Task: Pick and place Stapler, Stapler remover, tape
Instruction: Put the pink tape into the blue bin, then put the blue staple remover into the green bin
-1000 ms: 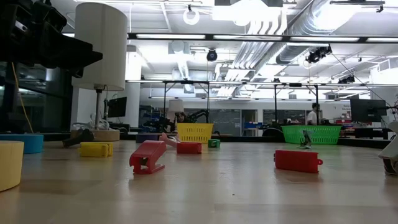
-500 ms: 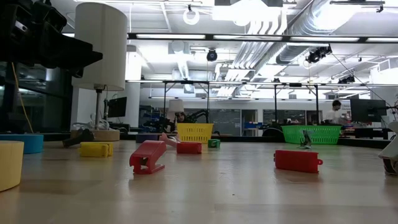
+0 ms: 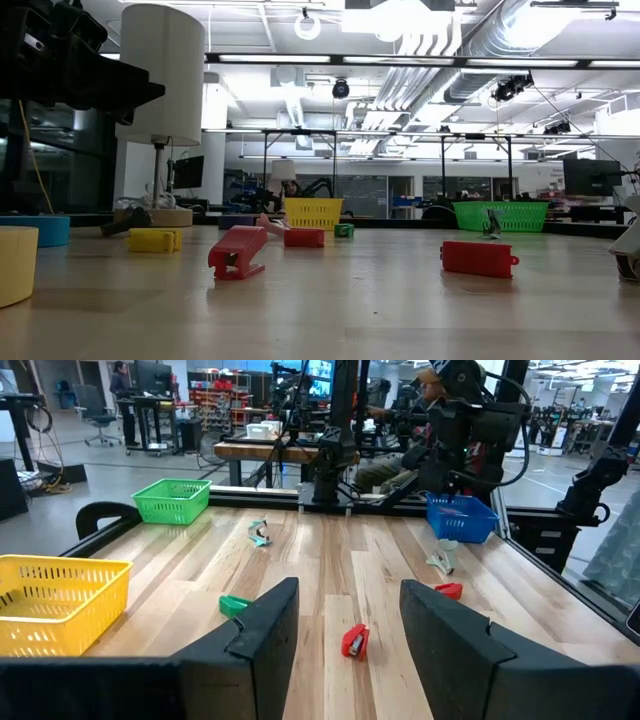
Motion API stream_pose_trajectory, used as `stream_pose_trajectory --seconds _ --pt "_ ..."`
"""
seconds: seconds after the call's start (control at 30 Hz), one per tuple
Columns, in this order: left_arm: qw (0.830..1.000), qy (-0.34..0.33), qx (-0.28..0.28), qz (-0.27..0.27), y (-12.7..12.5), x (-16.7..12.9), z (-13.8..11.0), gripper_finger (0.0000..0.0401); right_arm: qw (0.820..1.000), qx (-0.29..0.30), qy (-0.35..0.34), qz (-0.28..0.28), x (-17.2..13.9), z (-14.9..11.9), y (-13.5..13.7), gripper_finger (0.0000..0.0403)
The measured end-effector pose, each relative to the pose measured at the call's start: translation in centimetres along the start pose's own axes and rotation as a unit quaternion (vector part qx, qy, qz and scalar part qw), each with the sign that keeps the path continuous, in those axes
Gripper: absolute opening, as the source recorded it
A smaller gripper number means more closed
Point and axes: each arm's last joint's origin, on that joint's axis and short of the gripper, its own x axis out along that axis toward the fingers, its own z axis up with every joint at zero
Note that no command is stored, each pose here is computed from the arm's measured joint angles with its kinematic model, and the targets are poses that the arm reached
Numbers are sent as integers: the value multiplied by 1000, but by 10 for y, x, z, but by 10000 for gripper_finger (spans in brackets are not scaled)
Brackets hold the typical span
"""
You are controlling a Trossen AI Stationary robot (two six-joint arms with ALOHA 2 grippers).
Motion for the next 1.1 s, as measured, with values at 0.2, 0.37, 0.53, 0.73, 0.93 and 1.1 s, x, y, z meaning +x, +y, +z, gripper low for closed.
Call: stream_pose_trajectory --seconds 0.2,0.37,0.53,0.73,0.93,1.1 --pt "1000 0 0 0 0 0 0 175 1000 6 1 3 0 0 1 153" --pt "1000 0 0 0 0 0 0 175 999 17 34 6 -5 1 0 186" --pt "1000 0 0 0 0 0 0 175 998 32 27 40 -21 2 -5 193" --pt "1000 0 0 0 0 0 0 175 988 83 -67 112 -46 6 -17 180" --pt "1000 0 0 0 0 0 0 175 960 110 -187 178 -64 16 -24 168" --pt "1000 0 0 0 0 0 0 175 936 102 -270 200 -72 28 -23 161"
